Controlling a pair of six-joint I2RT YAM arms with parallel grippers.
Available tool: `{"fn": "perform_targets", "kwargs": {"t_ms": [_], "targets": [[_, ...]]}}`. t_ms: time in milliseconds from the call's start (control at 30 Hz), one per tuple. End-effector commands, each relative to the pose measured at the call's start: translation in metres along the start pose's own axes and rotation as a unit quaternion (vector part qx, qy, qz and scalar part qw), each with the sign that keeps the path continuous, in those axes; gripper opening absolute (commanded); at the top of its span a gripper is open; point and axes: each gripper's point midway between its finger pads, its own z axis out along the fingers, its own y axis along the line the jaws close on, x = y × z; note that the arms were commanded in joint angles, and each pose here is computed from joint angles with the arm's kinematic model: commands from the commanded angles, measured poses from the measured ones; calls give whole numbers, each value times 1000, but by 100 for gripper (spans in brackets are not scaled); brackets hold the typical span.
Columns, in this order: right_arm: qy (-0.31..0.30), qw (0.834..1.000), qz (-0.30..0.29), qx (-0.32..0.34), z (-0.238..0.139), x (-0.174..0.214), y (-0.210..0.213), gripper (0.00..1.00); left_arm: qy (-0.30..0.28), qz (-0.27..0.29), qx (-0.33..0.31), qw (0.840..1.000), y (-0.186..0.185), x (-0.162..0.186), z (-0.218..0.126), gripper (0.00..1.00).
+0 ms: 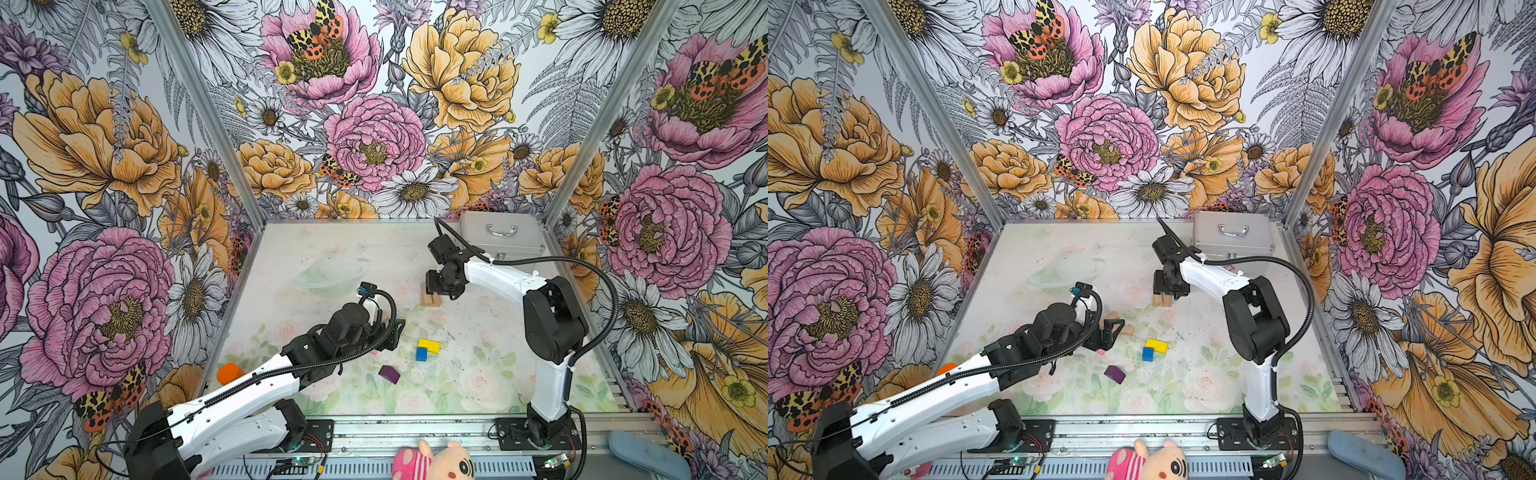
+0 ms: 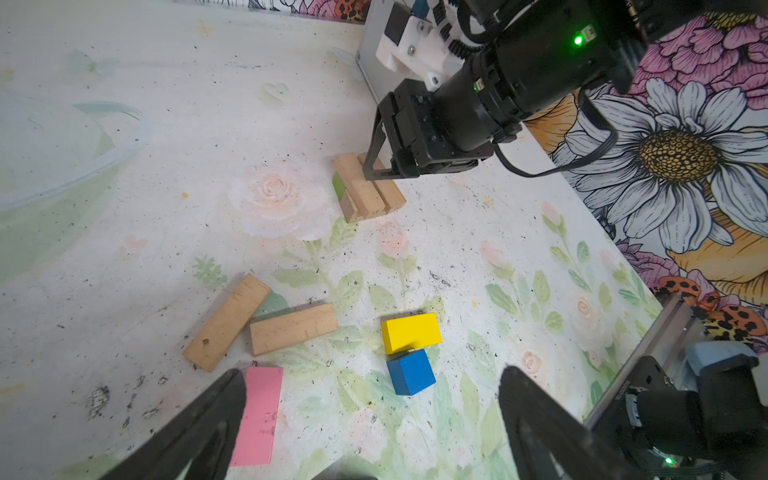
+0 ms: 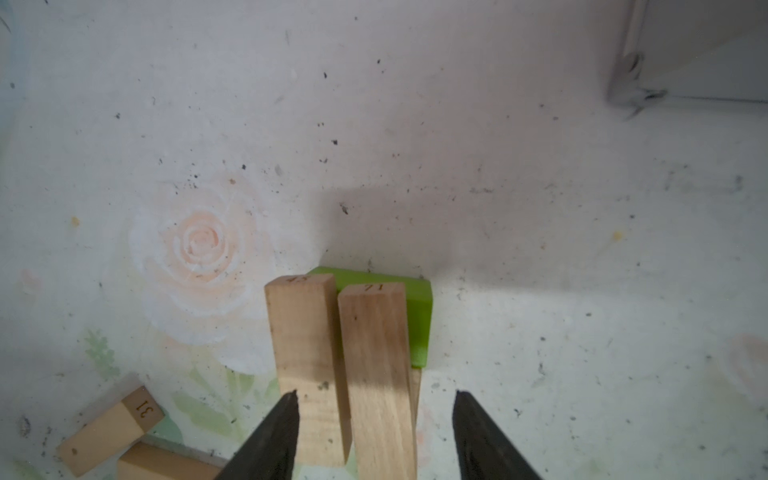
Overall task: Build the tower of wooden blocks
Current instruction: 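Open the right gripper to release the block numbered 71, then close the right gripper around blocks 45 and 71 to press them together, then open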
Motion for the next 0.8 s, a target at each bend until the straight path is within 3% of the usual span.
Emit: {"fn": "perform_targets", "kwargs": {"t_ms": [0, 767], "targets": [[-19, 1000, 0, -15, -14, -7, 9, 71, -2, -5, 4, 1000, 2, 3, -5, 96], [2, 999, -4, 50, 10, -2, 12, 71, -19, -11, -5, 1000, 18, 14, -22, 96]]}}
